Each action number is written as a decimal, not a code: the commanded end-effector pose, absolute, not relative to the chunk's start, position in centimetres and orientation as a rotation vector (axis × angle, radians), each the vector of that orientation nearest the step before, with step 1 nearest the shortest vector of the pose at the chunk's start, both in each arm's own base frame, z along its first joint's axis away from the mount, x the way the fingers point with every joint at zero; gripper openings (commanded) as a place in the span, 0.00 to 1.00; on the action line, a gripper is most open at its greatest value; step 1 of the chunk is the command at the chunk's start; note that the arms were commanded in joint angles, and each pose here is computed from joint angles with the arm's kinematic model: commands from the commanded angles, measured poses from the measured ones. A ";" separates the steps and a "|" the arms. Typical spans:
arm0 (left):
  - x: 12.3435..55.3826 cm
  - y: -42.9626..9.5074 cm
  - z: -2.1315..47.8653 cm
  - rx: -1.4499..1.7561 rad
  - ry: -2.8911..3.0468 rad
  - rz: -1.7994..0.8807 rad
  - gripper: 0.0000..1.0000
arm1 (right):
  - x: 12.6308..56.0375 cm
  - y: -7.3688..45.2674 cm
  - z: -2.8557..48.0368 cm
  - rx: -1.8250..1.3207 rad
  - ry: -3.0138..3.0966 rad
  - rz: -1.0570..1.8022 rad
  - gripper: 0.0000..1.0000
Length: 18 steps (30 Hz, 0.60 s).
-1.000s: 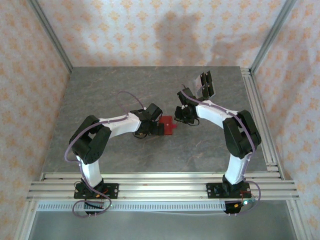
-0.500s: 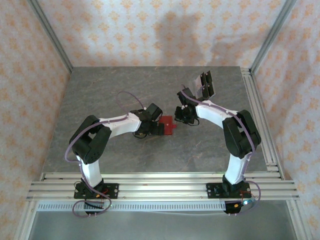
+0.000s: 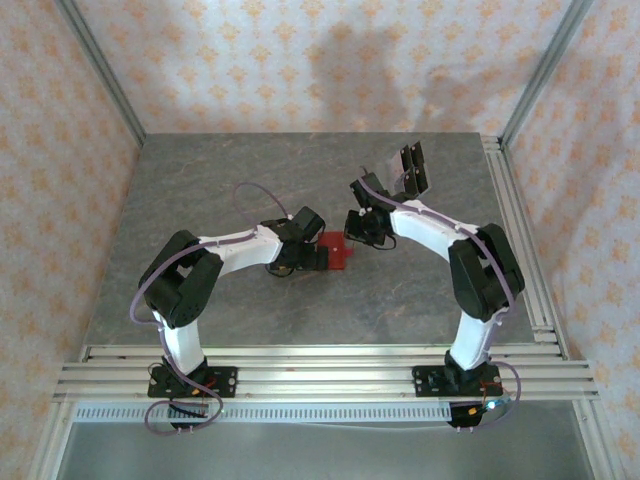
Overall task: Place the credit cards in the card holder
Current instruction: Close the button on the card holder.
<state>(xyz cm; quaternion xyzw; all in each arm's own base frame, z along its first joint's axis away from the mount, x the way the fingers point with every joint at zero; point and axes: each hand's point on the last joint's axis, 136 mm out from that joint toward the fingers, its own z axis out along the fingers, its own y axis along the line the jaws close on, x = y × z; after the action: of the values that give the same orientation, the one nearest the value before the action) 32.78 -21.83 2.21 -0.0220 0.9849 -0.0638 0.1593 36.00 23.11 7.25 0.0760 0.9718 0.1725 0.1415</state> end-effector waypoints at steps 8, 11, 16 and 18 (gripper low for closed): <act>31.5 -19.0 0.0 -0.106 2.884 0.007 1.00 | 35.7 22.5 5.1 0.198 2.860 0.394 0.21; 31.4 -19.0 -0.1 -0.105 2.886 0.009 1.00 | 35.7 22.4 5.2 0.199 2.855 0.392 0.19; 31.5 -19.0 -0.1 -0.106 2.885 0.007 1.00 | 35.8 22.2 6.0 0.206 2.834 0.391 0.14; 31.5 -19.0 -0.1 -0.108 2.885 0.008 1.00 | 35.8 22.2 6.0 0.205 2.834 0.390 0.13</act>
<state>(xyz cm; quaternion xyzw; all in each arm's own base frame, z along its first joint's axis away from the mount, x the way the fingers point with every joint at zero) 32.78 -21.83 2.21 -0.0219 0.9852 -0.0629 0.1581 35.77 22.71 5.24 0.0734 0.9780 0.1498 0.1249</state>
